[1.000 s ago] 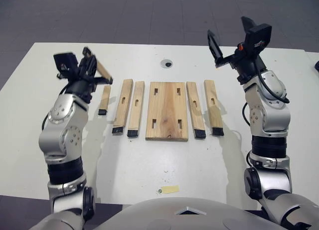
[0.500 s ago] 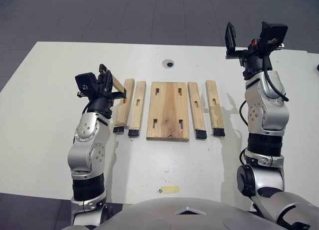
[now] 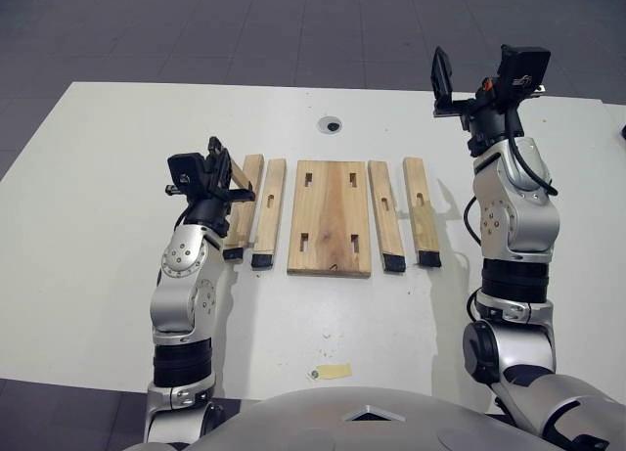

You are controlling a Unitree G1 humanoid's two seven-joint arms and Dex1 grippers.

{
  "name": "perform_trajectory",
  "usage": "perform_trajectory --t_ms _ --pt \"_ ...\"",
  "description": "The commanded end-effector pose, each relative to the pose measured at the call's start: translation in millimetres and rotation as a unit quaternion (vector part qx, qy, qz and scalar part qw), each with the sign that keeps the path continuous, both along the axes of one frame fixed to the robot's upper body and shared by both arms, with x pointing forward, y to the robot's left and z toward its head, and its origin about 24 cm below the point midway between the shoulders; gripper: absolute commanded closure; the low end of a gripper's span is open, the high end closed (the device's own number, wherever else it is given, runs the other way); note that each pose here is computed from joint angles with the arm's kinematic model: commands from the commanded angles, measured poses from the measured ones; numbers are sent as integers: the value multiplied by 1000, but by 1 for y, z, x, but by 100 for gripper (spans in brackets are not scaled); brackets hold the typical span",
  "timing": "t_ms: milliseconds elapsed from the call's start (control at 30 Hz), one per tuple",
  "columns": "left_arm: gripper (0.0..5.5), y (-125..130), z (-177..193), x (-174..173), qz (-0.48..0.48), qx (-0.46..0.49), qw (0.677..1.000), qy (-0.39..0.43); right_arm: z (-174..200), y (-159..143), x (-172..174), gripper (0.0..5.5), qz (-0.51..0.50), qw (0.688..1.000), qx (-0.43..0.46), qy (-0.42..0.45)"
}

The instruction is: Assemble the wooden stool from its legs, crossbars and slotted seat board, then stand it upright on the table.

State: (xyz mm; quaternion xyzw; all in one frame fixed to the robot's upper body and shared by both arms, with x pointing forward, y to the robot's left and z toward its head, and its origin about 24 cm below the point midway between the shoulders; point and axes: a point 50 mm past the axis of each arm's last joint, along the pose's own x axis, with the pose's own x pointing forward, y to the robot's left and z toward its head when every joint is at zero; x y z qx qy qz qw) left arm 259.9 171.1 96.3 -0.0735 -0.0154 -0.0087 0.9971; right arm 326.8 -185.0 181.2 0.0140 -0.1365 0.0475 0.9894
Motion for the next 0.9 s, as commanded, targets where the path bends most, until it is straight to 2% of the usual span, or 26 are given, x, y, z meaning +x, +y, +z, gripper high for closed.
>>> perform_trajectory --t_ms 33,300,633,900 --pt "508 3 -7 -1 10 14 1000 9 6 2 3 10 5 1000 -2 -4" --pt "508 4 -5 -5 19 12 1000 2 6 -1 4 10 2 1000 -3 -3" --pt "508 5 -25 -11 14 34 998 44 6 1 3 10 1 1000 -4 -1" --pt "508 2 -42 -9 9 62 992 110 16 29 2 10 39 997 -65 -11"
